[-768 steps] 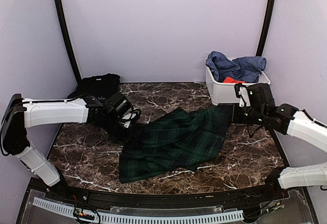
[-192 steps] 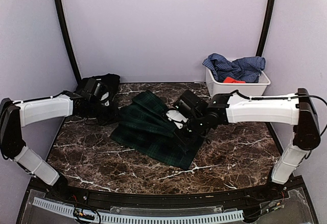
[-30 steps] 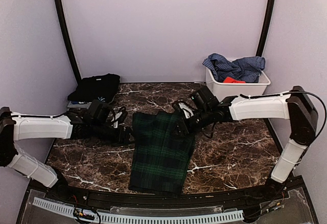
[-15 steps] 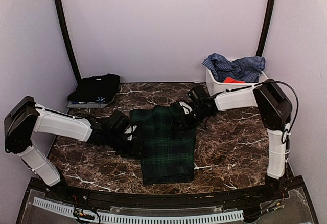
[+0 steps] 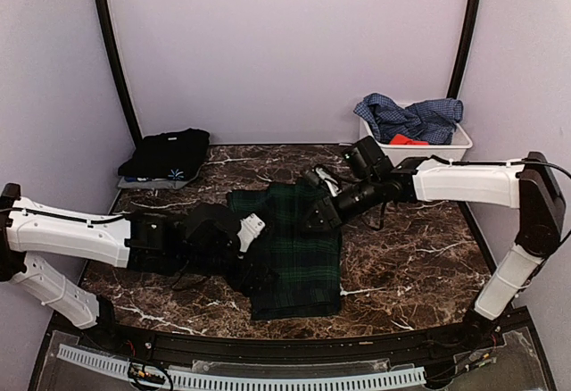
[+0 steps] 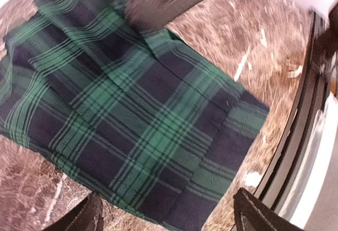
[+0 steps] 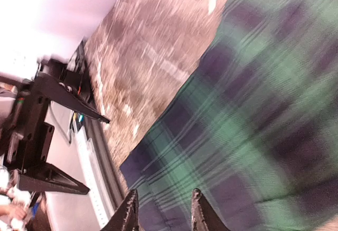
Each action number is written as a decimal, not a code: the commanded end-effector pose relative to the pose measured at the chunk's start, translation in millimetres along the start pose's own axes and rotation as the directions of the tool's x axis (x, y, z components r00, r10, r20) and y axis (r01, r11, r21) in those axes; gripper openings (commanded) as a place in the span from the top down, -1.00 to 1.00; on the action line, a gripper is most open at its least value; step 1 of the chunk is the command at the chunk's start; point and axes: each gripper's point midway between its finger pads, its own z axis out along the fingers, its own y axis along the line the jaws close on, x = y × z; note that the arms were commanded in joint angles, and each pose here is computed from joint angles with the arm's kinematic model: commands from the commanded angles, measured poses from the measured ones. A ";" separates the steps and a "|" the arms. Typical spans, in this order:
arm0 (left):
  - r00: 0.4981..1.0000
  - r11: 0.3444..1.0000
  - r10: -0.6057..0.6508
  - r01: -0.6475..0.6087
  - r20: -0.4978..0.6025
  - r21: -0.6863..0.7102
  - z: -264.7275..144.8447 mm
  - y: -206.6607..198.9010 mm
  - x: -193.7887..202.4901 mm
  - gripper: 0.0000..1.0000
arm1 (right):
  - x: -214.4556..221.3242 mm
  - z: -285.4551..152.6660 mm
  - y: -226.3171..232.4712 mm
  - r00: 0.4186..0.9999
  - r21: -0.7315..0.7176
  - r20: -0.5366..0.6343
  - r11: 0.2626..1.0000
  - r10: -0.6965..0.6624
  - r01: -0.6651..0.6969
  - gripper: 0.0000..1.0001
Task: Fold and stack the mixed laundry pile
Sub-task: Adjust the rectangle-folded skirt at the center of the board, then pick up the rectangle-folded skirt from the center of the board.
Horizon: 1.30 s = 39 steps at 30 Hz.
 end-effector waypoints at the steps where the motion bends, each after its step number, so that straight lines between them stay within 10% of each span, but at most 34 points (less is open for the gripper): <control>1: 0.951 0.940 0.307 -0.310 -0.044 -0.139 2.1 -5.6 14.8 -0.71 | 42.4 39.9 10.7 0.990 -0.079 -0.136 0.996 0.029 -0.040 0.40; 21: 0.595 0.573 0.742 -0.802 -0.309 -0.169 66.9 -61.6 74.1 -0.72 | 114.2 115.7 -28.4 0.941 -0.106 -0.321 0.984 0.106 -0.147 0.63; 39: 0.529 0.410 0.773 -0.838 -0.350 -0.360 76.8 -40.6 61.8 0.17 | 132.7 123.3 -38.0 0.926 -0.101 -0.356 0.979 0.129 -0.175 0.65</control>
